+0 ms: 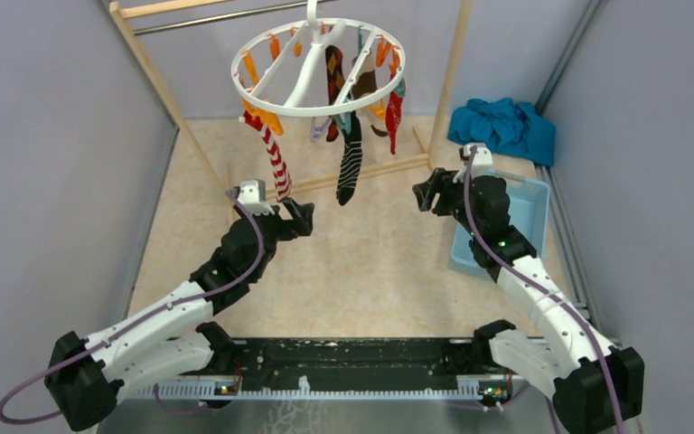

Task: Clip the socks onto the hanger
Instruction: Reset both arms

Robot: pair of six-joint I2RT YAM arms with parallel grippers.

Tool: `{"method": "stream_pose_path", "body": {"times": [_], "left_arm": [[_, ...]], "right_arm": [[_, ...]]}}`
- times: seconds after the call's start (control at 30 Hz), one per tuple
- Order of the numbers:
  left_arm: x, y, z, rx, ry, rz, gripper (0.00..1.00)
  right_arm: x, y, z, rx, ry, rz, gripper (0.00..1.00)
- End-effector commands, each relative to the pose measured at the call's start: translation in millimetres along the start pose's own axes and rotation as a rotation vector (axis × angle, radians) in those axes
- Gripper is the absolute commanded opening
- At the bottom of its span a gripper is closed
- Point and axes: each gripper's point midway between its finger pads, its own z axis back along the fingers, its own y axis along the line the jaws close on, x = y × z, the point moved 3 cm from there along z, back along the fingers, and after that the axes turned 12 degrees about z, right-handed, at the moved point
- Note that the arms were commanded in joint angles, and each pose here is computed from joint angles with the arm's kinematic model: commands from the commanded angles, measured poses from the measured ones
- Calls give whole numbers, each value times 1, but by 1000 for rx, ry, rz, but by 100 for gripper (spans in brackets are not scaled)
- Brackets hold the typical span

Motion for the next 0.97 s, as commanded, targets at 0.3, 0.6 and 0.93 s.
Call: {"method": "stream_pose_path", "body": {"times": [0.3, 0.6, 0.93], "left_arm": [[-28, 22, -1, 96, 75, 30, 98], [-26, 6, -11, 106, 123, 42, 98], [-19, 18, -7, 193, 99, 34, 98]], "right_arm": [[-1, -13, 5, -30, 25, -69, 61], [-18, -12, 4, -18, 57, -88, 61], [-25, -21, 4, -58, 69, -89, 61]]}}
